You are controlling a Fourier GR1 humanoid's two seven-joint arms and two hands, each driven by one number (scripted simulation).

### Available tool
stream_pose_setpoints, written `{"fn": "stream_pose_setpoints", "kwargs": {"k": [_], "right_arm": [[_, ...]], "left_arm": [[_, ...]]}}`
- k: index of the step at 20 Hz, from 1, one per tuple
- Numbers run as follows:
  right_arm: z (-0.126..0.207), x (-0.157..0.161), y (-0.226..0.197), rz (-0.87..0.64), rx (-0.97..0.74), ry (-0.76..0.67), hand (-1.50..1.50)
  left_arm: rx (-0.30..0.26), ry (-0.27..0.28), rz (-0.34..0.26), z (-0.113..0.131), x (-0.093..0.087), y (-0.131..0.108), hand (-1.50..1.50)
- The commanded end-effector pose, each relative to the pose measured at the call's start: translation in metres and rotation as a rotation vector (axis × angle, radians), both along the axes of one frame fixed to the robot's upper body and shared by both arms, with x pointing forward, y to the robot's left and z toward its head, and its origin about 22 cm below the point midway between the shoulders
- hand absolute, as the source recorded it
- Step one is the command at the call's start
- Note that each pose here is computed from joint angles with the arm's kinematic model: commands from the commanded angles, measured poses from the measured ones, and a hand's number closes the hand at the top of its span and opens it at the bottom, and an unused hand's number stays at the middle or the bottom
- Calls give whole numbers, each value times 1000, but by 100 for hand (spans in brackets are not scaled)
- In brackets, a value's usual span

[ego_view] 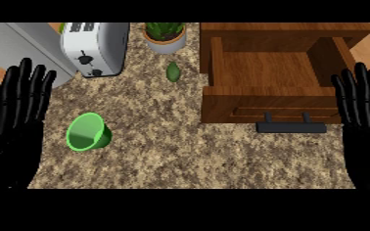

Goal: Pick up the cup, place it into the drawer and close the drawer

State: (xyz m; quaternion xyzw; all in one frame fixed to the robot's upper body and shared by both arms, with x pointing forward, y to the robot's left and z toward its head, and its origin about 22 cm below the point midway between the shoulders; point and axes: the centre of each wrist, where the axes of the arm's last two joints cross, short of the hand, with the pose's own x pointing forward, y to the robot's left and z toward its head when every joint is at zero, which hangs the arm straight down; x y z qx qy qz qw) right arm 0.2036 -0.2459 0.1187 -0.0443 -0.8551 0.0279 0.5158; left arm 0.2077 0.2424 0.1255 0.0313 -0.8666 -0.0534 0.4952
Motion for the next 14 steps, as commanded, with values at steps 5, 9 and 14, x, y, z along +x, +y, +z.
{"fn": "stream_pose_setpoints", "kwargs": {"k": [5,9,14], "right_arm": [[13,4,8,57,-5,-84,-150],[-7,3,6,196,-43,95,-150],[-1,32,7,191,-37,103,-150]], "left_arm": [[-11,-17,-195,5,-13,61,-150],[-250,224,-160,-30,-4,84,-150],[-269,250,-162,-60,7,104,-150]]}}
